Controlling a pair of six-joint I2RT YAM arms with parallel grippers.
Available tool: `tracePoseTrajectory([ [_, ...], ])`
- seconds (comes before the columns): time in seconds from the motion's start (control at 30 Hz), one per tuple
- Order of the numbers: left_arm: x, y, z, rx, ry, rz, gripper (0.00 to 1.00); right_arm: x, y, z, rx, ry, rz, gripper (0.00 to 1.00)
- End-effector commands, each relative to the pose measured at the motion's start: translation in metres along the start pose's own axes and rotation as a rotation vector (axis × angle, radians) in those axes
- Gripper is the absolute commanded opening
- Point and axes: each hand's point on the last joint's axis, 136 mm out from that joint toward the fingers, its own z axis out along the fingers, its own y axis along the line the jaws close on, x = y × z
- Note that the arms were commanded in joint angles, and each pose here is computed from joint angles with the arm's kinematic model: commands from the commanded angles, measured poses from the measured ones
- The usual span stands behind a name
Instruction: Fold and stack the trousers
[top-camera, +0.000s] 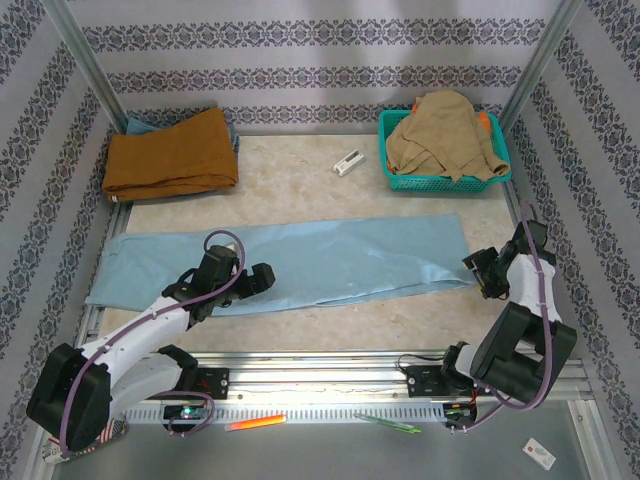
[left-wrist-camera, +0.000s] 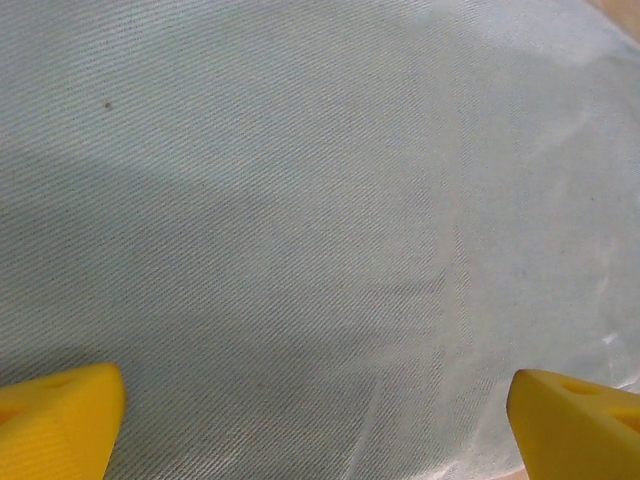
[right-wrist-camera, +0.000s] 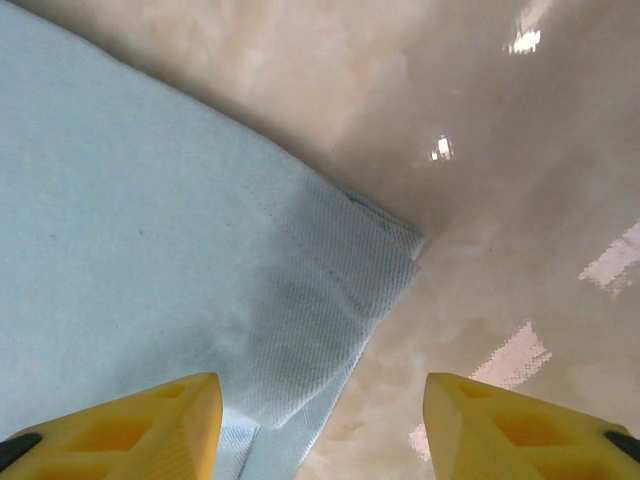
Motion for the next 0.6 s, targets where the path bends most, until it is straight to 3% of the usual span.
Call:
tracePoseTrajectory([
  [0.0, -0.01, -0.009, -0.006, 0.006, -0.001, 0.008, 0.98, -0.005, 0.037, -0.03, -0.076, -0.11, -0.082, 0.55],
  [0.1, -0.015, -0.017, -0.001, 0.02, 0.005, -0.003, 0.98, 0.03, 0.083, -0.03, -0.142, -0.113, -0.224, 0.54],
  [0.23, -0.024, -0.031, 0.017, 0.044, 0.019, -0.026, 0.97, 0.057, 0.117, 0.005, -0.133, -0.04, -0.312, 0.53],
  [0.33, -0.026, -0.035, 0.036, 0.054, 0.036, -0.05, 0.95, 0.048, 0.101, 0.045, -0.063, 0.034, -0.238, 0.51],
  [0.43, -0.022, -0.016, 0.046, -0.005, 0.014, -0.088, 0.95, 0.044, 0.067, 0.077, -0.049, 0.123, -0.095, 0.52],
  [0.57, -0.007, 0.008, 0.047, -0.047, 0.003, -0.135, 0.96, 0.038, 0.026, 0.091, -0.037, 0.175, 0.037, 0.53],
])
